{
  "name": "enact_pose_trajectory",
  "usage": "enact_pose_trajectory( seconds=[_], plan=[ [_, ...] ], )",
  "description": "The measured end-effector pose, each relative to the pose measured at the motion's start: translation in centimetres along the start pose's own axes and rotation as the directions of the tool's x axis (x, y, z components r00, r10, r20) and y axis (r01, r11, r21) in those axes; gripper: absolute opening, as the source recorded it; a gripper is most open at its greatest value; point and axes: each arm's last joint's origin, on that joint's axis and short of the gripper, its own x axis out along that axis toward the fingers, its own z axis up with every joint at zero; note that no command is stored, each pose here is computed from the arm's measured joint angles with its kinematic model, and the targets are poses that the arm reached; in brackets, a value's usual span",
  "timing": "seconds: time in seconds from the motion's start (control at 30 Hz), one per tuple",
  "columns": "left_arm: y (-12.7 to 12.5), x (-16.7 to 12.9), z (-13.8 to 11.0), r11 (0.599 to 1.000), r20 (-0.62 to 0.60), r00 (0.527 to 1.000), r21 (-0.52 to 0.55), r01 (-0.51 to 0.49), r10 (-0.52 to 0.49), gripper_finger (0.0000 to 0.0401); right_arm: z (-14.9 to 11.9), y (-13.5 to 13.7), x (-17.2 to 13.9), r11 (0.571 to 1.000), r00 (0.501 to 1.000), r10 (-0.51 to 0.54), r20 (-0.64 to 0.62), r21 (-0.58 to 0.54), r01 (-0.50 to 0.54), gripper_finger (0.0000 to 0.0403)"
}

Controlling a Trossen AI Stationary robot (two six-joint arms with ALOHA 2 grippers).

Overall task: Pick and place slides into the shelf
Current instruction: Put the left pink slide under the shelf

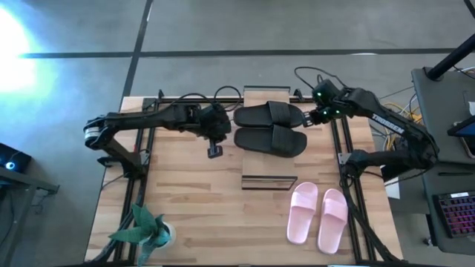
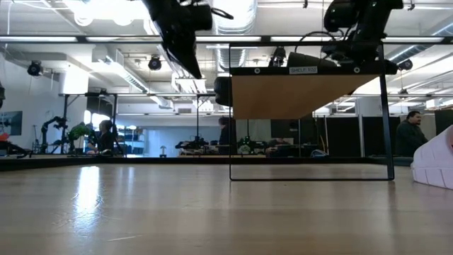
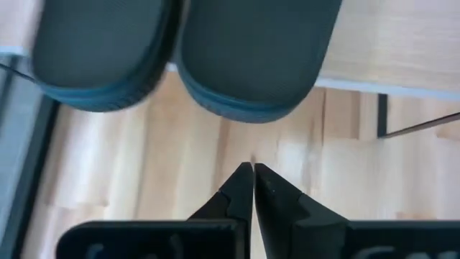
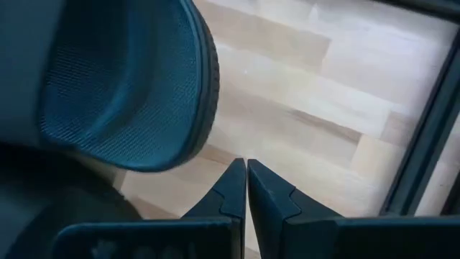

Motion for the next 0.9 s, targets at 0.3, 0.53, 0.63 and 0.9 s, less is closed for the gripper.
enact_pose_trajectory(
  seconds=[0.3,0.53,0.63,0.9],
  plan=[
    [-1.9,-4.0,0.4,0.99,0.195,0.975,0.063,-0.124,0.109,0.0,-4.4,-1.1,-5.6,0.986,0.981,0.15,0.121,-0.089,-0.14,0.0008],
    [-2.2,-4.2,-0.1,0.982,0.21,0.962,0.045,-0.185,0.172,0.0,-8.8,-0.6,-8.5,0.876,0.893,0.45,-0.002,-0.191,-0.442,0.0008],
    [-2.4,-3.7,-0.5,0.983,0.19,0.966,0.014,-0.182,0.176,0.0,-10.1,0.0,-9.0,0.837,0.862,0.499,-0.087,-0.212,-0.505,0.0008],
    [-3.4,-2.8,-0.8,0.985,0.212,0.962,-0.053,-0.166,0.174,0.0,-13.1,3.1,-9.8,0.701,0.746,0.584,-0.321,-0.264,-0.662,0.0008]
  ],
)
